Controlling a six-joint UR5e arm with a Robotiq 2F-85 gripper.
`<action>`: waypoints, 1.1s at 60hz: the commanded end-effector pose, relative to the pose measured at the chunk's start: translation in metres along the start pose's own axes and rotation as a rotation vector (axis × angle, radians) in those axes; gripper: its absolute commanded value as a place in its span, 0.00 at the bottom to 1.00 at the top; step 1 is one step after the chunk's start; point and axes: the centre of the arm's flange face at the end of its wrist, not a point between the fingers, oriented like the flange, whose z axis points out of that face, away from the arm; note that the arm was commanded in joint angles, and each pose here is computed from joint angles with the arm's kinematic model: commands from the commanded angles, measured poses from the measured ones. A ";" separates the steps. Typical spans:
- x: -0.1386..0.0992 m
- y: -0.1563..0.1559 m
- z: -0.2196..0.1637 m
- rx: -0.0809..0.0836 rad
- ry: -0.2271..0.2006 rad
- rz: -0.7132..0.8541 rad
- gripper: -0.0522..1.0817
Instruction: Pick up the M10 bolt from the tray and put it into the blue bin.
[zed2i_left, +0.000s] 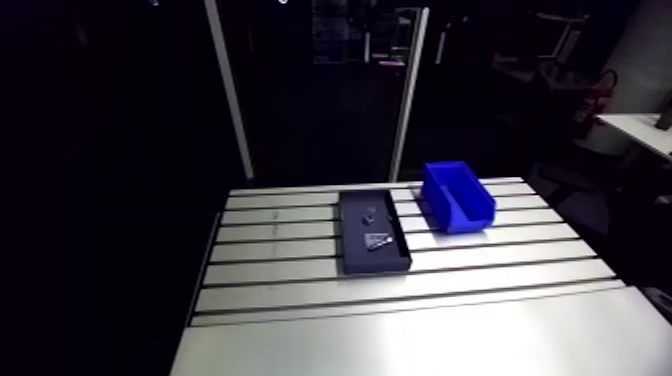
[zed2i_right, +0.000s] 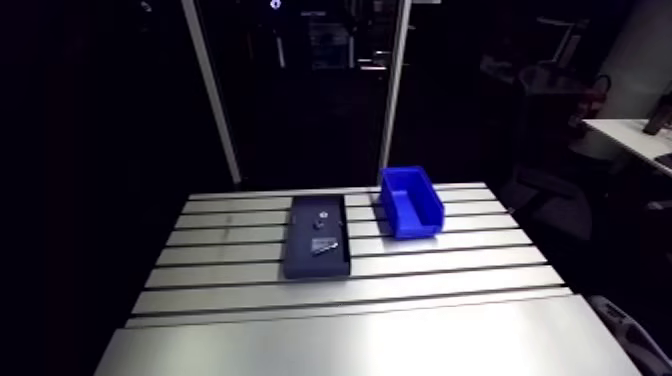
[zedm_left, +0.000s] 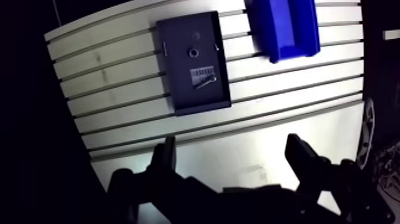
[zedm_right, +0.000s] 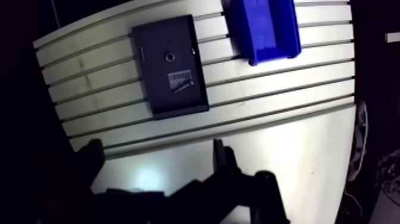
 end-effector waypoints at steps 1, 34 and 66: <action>0.000 -0.001 0.007 -0.001 -0.014 0.051 0.05; -0.003 -0.001 0.044 -0.026 -0.080 0.307 0.05; -0.009 -0.003 0.103 -0.025 -0.051 0.505 0.05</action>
